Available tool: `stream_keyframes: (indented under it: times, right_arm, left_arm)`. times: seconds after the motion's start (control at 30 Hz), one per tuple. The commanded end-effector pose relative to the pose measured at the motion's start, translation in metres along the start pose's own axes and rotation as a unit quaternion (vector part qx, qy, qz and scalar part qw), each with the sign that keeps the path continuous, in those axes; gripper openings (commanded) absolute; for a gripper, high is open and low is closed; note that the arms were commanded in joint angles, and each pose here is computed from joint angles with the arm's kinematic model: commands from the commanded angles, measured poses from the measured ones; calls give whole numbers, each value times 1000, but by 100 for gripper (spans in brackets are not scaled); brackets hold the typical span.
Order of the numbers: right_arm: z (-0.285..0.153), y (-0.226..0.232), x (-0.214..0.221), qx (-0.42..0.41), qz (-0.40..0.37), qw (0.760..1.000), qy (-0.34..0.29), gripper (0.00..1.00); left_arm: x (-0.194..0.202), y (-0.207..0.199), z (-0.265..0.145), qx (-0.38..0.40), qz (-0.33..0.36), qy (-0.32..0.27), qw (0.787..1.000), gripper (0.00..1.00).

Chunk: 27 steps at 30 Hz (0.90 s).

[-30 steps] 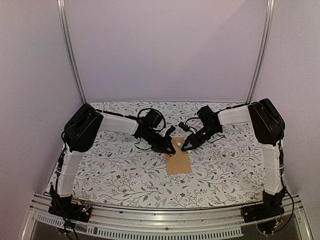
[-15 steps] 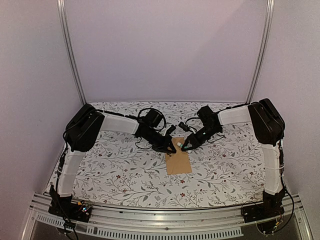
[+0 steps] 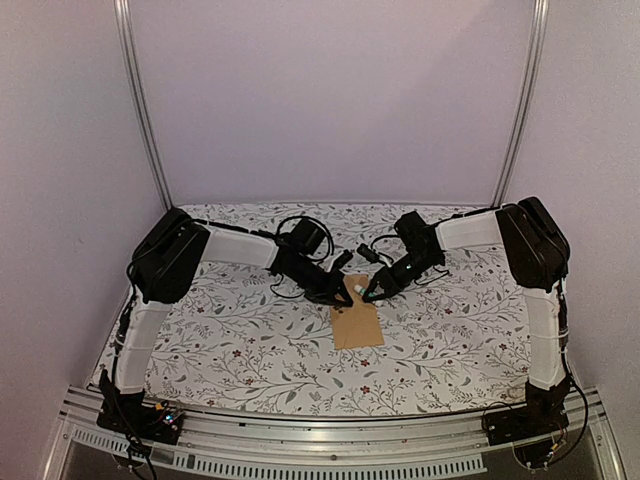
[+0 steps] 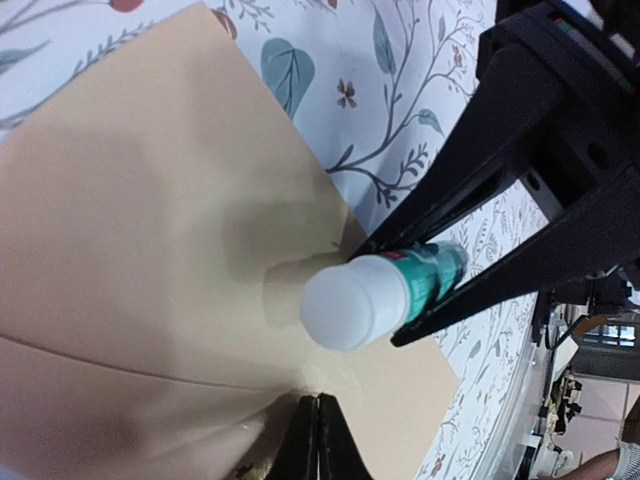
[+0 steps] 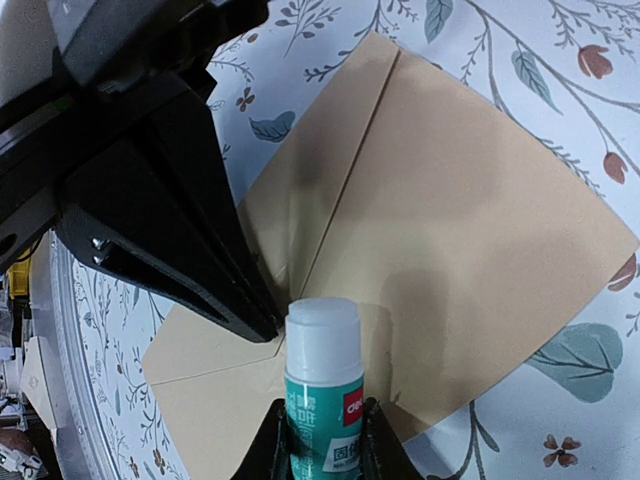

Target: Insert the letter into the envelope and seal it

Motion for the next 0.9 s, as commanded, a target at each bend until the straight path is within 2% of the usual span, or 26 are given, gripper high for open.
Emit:
stream_keyframes:
  times: [0.0, 0.13, 0.23, 0.37, 0.5, 0.7, 0.87]
  right_arm:
    - [17, -34, 39, 51, 50, 996, 55, 0]
    - [-3, -16, 11, 38, 27, 999, 20, 0]
    - [-32, 15, -18, 14, -11, 1000, -22, 0]
    - [-65, 48, -34, -6, -61, 997, -57, 0]
    - [-105, 63, -48, 6, -97, 991, -92, 0]
    - [-185, 88, -90, 36, -158, 970, -180, 0]
    - [-233, 124, -122, 50, -198, 947, -249, 0]
  left_arm:
    - [16, 11, 12, -37, -1, 28, 999, 0]
    - [-9, -16, -15, -39, 32, -24, 998, 0]
    - [-35, -43, -40, -36, 67, -77, 994, 5]
    - [-63, -75, -76, -48, 103, -142, 983, 13]
    - [-82, -101, -112, -66, 132, -194, 970, 21]
    - [-101, -136, -164, -98, 163, -268, 944, 26]
    - [-113, -181, -205, -105, 204, -330, 916, 28]
Point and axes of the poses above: each gripper's point midway between its finger pads, its own z axis out along the fingers, its own y axis along the line the jaws close on, x = y × z, the point moved 2 cm from there along -z, back along the fingers
